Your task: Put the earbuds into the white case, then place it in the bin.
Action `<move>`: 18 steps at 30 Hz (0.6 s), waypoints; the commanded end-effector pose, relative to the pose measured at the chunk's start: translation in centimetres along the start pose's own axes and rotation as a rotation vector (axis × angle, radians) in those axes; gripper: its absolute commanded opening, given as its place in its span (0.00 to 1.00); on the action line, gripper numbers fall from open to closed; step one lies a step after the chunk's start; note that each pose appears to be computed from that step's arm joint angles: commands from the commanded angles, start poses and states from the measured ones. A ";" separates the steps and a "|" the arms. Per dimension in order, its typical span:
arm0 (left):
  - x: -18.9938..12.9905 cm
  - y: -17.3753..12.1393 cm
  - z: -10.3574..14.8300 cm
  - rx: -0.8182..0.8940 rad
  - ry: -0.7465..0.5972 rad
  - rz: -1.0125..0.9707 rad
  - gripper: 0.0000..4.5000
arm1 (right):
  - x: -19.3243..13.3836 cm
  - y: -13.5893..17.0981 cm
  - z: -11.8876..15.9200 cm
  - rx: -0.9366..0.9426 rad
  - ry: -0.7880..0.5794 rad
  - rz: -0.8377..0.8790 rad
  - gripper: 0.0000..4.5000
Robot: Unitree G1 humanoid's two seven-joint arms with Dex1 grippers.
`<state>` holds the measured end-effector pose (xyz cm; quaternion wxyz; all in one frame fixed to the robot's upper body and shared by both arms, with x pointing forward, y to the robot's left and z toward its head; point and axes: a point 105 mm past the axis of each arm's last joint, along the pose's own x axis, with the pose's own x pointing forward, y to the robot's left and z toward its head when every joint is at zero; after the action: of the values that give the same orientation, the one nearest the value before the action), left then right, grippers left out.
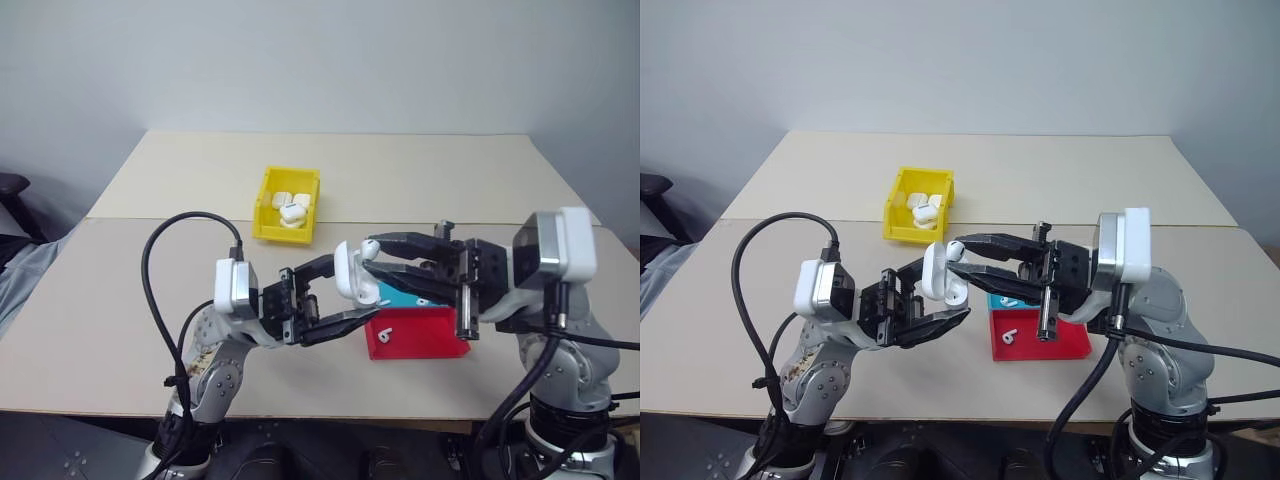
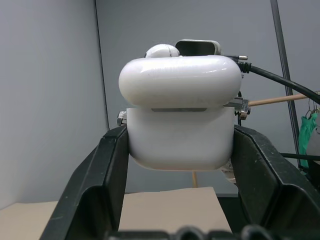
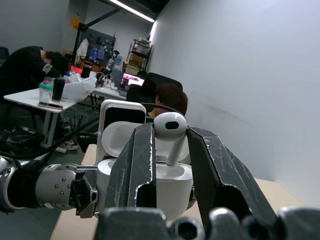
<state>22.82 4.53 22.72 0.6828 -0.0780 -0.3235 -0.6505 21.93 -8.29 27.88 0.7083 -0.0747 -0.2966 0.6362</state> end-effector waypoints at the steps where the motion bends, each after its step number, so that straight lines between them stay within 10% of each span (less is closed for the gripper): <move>1: 0.3 -0.5 1.0 0.036 -0.034 -0.021 0.61 | 0.1 0.0 0.3 -0.045 0.003 0.000 0.17; 14: 0.4 -0.6 0.9 0.046 -0.031 -0.024 0.61 | 0.0 0.3 -0.6 -0.053 0.037 0.018 0.17; 18: 0.4 -0.6 0.9 0.050 -0.031 -0.026 0.61 | 0.1 0.5 -0.9 -0.065 0.061 0.034 0.45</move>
<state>22.75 4.66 22.23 0.6861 -0.0766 -0.3184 -0.6497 22.36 -8.19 27.23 0.7104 -0.1067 -0.2956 0.6297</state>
